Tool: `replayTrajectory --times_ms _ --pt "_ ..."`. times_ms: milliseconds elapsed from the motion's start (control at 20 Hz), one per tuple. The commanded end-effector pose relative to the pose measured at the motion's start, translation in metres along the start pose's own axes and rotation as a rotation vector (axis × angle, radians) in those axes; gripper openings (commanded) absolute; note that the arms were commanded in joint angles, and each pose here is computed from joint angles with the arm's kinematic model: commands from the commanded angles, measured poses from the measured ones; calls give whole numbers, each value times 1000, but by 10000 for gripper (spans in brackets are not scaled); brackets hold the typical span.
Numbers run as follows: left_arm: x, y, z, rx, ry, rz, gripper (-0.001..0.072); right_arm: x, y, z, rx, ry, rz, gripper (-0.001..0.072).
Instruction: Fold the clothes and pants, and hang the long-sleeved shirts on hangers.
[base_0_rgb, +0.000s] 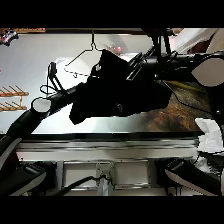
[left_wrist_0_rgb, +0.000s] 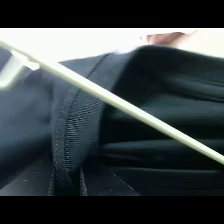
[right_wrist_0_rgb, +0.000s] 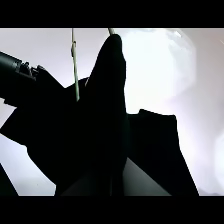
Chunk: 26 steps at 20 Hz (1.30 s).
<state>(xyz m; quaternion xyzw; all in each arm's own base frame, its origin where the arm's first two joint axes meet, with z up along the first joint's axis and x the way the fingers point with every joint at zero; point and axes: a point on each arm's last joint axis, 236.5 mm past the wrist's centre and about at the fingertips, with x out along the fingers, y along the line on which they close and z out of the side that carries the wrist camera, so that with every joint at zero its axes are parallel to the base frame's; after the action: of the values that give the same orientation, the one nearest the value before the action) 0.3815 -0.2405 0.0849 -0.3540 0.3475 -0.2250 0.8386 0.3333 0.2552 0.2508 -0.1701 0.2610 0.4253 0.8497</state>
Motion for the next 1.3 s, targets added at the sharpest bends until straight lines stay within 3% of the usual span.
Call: replayTrajectory --times_ms 0,100,250,650,1000,1250 --pt "3 31 4 -45 30 50 124 0 -1 -3 -10 14 -6 18" --pt "1 46 10 -73 34 71 122 -1 -1 -9 -15 40 -7 18" --pt "-6 62 26 -100 0 97 15 -1 2 -18 -18 76 7 18" --pt "-10 69 31 -114 2 100 14 -18 17 24 21 -101 46 17" --pt "-29 103 68 -162 -97 157 13 -19 38 -7 20 30 130 17" --pt "-26 60 59 -307 -39 -27 13 -18 17 28 52 -117 46 16"
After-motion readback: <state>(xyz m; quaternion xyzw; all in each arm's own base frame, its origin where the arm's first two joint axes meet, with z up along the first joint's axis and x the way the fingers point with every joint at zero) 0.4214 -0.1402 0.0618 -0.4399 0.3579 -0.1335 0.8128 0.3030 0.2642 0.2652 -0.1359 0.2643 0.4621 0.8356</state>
